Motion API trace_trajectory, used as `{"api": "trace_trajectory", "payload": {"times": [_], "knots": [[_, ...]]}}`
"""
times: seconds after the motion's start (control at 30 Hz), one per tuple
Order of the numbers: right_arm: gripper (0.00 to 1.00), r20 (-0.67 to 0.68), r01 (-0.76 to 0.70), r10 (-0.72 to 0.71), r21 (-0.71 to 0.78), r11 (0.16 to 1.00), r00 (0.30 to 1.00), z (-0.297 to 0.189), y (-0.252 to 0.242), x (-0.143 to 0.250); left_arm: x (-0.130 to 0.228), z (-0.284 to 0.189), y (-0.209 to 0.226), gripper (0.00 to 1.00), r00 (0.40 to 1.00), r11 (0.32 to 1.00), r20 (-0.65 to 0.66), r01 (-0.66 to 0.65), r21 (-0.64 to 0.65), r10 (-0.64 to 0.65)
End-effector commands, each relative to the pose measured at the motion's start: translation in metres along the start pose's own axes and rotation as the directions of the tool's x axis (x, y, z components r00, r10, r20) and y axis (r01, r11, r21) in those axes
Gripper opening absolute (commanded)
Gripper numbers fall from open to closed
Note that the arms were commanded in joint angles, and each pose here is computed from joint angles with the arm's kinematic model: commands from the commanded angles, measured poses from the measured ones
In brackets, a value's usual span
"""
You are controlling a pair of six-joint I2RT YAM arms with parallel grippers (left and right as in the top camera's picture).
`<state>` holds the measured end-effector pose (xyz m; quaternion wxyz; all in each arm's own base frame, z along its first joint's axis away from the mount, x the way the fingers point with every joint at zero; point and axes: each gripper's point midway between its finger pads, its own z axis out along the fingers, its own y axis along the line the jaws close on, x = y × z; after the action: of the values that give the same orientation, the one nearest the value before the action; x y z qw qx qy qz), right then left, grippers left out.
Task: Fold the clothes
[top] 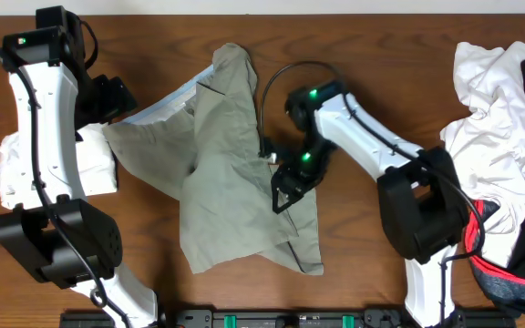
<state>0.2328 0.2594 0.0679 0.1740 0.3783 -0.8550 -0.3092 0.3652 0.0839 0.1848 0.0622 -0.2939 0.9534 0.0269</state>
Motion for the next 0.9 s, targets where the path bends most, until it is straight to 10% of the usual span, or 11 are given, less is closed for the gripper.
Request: {"api": "trace_trajectory", "payload": {"times": [0.0, 0.87], "knots": [[0.63, -0.001, -0.058, 0.058, -0.003, 0.998, 0.998, 0.010, 0.000, 0.007, 0.002, 0.004, 0.000, 0.98, 1.000, 1.000, -0.014, -0.021, -0.005, 0.021], [0.66, 0.034, -0.182, 0.181, 0.047, 0.982, 0.983, 0.063, -0.042, 0.022, 0.001, 0.004, -0.001, 0.98, 1.000, 1.000, -0.011, -0.021, -0.003, 0.021]]}}
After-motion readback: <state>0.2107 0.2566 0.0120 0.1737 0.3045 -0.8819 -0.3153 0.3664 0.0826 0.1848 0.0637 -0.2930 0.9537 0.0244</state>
